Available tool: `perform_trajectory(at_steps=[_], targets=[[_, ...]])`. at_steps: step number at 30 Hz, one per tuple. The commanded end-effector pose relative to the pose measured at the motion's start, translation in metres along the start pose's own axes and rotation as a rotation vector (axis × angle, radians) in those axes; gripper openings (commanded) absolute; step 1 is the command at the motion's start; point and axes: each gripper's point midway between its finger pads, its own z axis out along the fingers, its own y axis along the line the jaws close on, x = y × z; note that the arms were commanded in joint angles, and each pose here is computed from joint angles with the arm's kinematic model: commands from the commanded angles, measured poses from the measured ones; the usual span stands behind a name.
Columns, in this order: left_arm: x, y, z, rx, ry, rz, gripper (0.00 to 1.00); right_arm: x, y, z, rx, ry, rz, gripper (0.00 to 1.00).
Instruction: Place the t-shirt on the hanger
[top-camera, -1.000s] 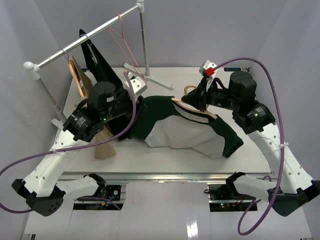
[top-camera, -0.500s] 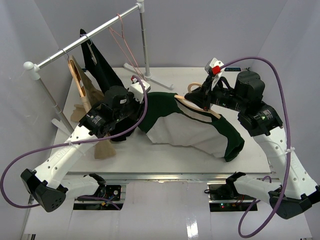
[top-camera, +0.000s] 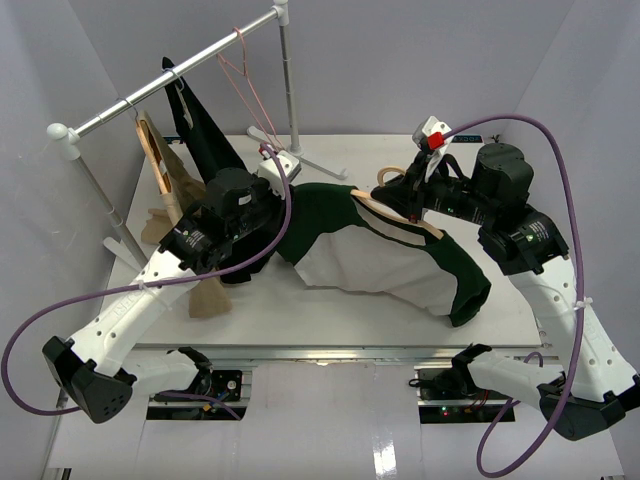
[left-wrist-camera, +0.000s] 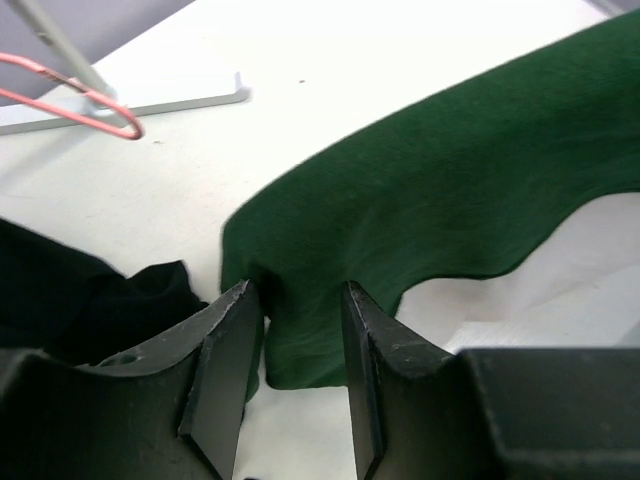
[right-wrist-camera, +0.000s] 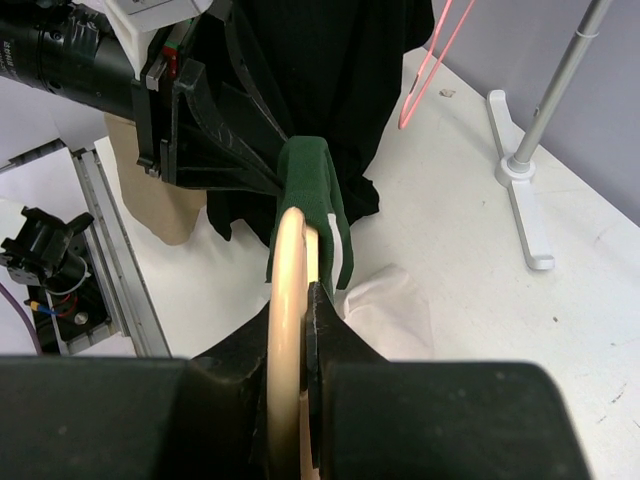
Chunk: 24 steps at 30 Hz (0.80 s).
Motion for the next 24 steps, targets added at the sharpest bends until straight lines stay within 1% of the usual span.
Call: perform_trajectory(at_steps=[1,6,7,9,11,12,14,19,24], targets=[[-0.002,-0.018,0.004,0.079,-0.008,-0.087,0.48,-0.043,0.007,-0.017,0.015,-0.123,-0.073,0.08],[0.005,-0.018,0.01,0.074,0.015,-0.117,0.46,-0.046,0.007,-0.02,0.021,-0.133,-0.08,0.08],[0.006,-0.018,0.011,0.075,0.019,-0.118,0.41,-0.047,0.008,-0.021,0.019,-0.135,-0.081,0.08],[0.009,-0.018,0.013,0.07,0.027,-0.12,0.21,-0.047,0.008,-0.021,0.02,-0.135,-0.083,0.08],[0.009,-0.016,0.013,0.061,0.028,-0.121,0.08,-0.045,0.008,-0.021,0.022,-0.132,-0.081,0.08],[0.009,-0.013,0.012,0.045,0.028,-0.123,0.0,-0.044,0.007,-0.02,0.027,-0.129,-0.081,0.08],[0.008,-0.009,0.009,0.02,0.031,-0.123,0.0,-0.039,0.004,-0.02,0.039,-0.118,-0.083,0.08],[-0.011,-0.002,-0.005,-0.017,-0.012,-0.114,0.0,-0.015,-0.009,-0.017,0.086,-0.058,-0.081,0.08],[-0.03,0.017,-0.019,-0.118,-0.047,-0.102,0.0,0.004,-0.015,-0.014,0.089,0.004,-0.086,0.08]])
